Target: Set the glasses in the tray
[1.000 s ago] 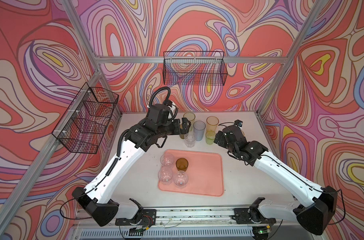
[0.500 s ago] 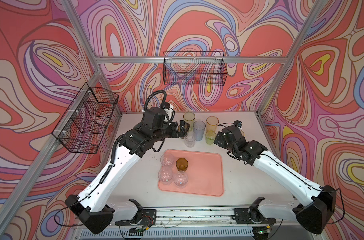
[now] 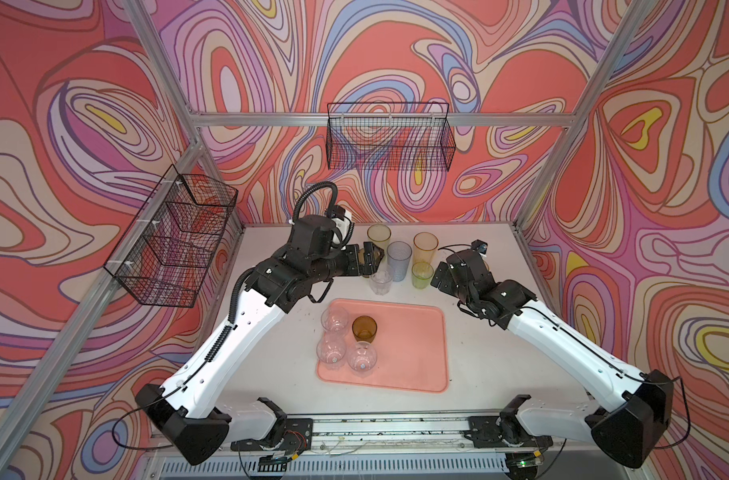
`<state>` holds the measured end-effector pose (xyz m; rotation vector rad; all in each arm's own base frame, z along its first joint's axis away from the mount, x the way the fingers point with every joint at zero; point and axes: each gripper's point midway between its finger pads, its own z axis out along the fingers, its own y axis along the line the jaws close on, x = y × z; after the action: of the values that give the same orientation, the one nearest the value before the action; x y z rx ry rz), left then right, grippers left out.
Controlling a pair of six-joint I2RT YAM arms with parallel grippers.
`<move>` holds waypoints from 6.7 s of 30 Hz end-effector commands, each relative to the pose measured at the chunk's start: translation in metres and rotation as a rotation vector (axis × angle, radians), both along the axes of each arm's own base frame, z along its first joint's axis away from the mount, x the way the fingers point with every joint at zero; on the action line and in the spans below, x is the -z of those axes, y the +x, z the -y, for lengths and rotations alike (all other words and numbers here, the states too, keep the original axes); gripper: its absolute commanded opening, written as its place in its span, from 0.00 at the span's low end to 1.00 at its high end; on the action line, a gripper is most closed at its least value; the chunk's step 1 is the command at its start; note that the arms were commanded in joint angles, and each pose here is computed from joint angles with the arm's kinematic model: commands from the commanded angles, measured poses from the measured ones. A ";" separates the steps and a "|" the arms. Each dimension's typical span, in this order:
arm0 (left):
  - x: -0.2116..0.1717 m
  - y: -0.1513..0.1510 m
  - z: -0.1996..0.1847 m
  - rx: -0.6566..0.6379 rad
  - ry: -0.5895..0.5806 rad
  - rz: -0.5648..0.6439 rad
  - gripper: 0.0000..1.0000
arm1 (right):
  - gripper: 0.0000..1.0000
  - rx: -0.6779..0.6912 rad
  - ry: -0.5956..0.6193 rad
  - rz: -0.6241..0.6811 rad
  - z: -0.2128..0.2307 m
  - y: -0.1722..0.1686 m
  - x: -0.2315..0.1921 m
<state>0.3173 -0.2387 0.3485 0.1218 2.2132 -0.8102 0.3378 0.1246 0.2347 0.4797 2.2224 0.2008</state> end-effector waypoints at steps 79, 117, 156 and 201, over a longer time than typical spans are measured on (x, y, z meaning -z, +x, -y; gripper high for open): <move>0.064 0.007 0.005 0.007 0.041 -0.068 1.00 | 0.64 -0.034 -0.226 -0.322 0.082 0.130 0.114; 0.067 0.003 0.002 -0.006 0.042 -0.085 1.00 | 0.18 -0.036 -0.247 -0.382 0.086 0.119 0.137; 0.079 -0.001 0.024 0.093 0.008 -0.181 1.00 | 0.00 -0.029 -0.207 -0.301 0.086 0.097 0.086; 0.094 -0.041 -0.037 -0.022 0.115 -0.094 1.00 | 0.00 -0.291 -0.014 -0.187 -0.049 -0.017 0.032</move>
<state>0.2745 -0.2067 0.2534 0.1175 2.3612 -0.7176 0.3228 0.1722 0.1943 0.1399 2.5152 0.3003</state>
